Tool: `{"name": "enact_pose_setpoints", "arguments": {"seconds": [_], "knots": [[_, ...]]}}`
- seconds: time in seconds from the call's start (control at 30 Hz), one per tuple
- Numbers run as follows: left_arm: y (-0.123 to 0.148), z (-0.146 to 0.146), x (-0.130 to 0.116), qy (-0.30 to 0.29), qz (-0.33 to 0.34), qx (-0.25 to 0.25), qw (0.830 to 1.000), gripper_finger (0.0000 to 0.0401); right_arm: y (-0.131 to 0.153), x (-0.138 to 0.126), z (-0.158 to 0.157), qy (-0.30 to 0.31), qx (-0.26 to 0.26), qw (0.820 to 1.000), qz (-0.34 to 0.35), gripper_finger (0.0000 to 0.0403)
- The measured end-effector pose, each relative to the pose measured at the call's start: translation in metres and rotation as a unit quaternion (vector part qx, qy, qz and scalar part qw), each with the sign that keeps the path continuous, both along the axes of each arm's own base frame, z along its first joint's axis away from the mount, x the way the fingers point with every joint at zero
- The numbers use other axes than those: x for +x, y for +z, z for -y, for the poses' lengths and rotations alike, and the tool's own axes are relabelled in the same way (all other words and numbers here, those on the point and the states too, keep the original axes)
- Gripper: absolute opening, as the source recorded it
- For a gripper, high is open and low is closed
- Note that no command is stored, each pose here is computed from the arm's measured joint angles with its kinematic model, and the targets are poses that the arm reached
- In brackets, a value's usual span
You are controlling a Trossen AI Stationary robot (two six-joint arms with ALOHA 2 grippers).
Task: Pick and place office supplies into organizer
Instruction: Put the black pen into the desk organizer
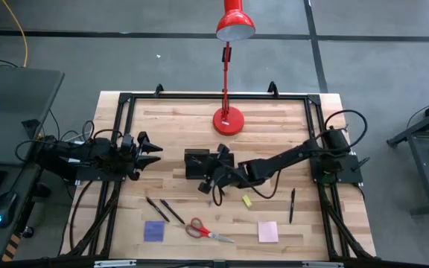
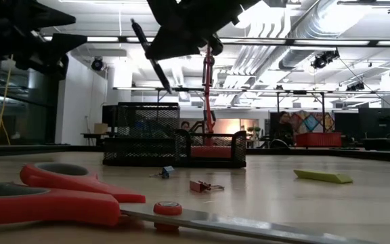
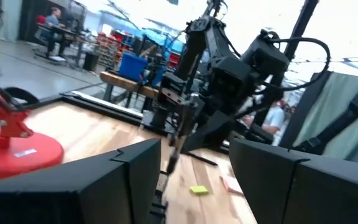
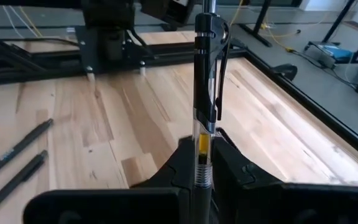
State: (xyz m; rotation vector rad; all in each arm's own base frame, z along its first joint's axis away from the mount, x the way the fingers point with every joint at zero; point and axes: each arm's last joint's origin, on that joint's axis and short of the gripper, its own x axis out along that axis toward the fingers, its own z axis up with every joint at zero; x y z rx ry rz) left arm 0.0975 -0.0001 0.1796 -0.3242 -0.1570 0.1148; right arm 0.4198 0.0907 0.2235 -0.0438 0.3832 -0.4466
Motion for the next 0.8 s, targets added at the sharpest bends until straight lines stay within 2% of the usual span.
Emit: {"name": "enact_pose_setpoints", "arguments": {"seconds": [0.27, 0.43, 0.63, 0.8], "knots": [[0.001, 0.000, 0.012, 0.009, -0.008, 0.019, 1.000, 0.0184, 0.001, 0.000, -0.003, 0.006, -0.007, 1.000, 0.002, 0.0016], [0.007, 0.001, 0.021, 0.004, 0.020, 0.027, 0.999, 0.0184, 0.002, -0.001, -0.006, 0.011, -0.015, 1.000, 0.003, 0.0016], [-0.001, 0.002, 0.035, 0.002, -0.011, 0.027, 1.000, 0.0184, 0.005, 0.001, -0.007, 0.018, -0.021, 0.999, 0.018, 0.0016], [-0.003, 0.003, 0.044, 0.002, -0.001, 0.032, 0.999, 0.0184, 0.007, 0.002, -0.007, 0.028, -0.009, 0.999, 0.032, 0.0016]]}}
